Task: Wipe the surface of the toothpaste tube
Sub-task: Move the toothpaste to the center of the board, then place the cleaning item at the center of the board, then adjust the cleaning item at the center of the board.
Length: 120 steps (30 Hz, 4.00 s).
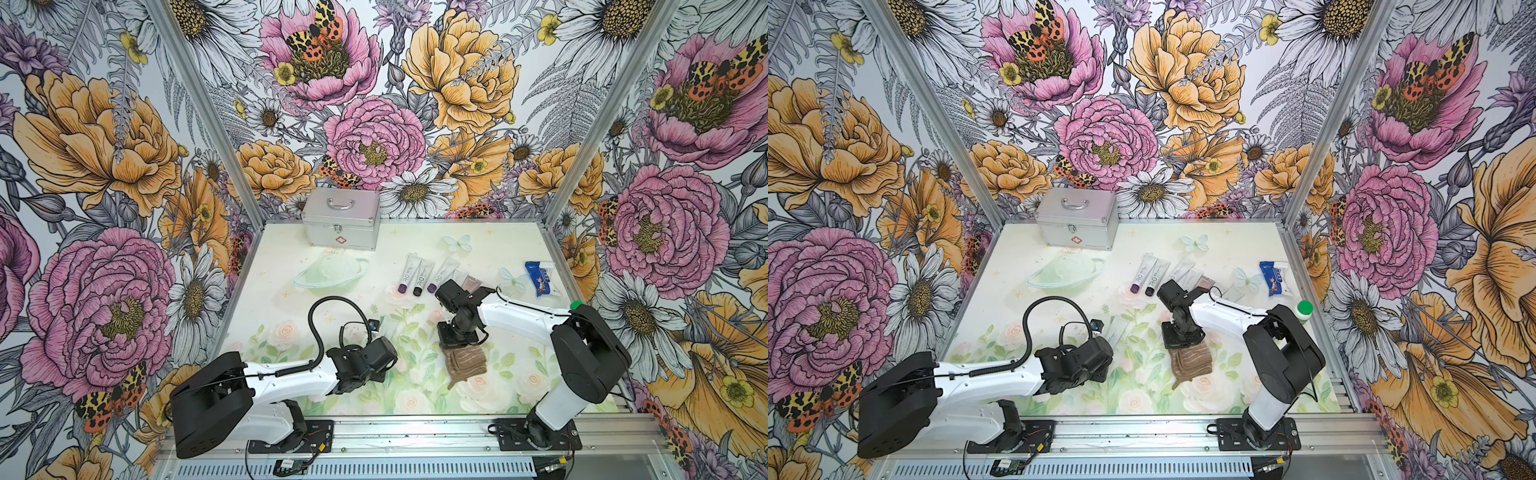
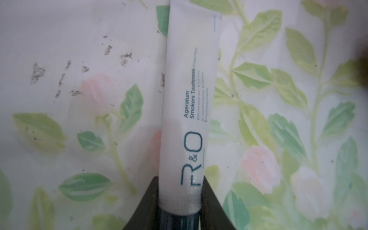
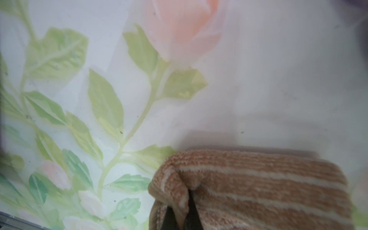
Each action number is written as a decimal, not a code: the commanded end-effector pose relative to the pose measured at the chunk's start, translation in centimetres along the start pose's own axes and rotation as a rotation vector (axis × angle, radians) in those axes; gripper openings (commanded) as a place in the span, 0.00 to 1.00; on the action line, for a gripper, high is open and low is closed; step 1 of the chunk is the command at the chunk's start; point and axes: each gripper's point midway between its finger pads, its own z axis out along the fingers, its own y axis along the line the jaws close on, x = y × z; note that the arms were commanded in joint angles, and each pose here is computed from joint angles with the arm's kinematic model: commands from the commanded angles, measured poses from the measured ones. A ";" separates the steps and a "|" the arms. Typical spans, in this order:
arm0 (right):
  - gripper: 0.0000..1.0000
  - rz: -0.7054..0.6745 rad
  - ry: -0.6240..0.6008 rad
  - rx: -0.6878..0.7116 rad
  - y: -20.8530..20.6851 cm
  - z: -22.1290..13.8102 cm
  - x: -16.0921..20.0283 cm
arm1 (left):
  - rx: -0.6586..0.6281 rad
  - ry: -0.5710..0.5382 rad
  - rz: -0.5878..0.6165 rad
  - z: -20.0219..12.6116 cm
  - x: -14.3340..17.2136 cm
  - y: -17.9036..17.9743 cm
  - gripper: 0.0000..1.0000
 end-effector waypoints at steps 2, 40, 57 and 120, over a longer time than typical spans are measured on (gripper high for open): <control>0.00 -0.039 -0.047 -0.047 1.9 -0.8 -0.7 | -0.034 -0.041 -0.012 -0.1 -3.7 0.8 0.32; 0.00 -0.048 -0.104 -0.118 5.0 -1.9 -3.8 | 0.132 -0.109 -0.094 5.8 -24.5 -0.4 0.72; 0.19 -0.012 -0.093 -0.259 10.1 -1.6 -8.0 | 0.218 -0.140 -0.040 -4.3 -9.1 -3.4 0.81; 0.14 0.091 -0.198 -0.402 6.8 -7.3 -10.2 | 0.149 -0.049 0.096 1.6 -4.4 -8.1 0.15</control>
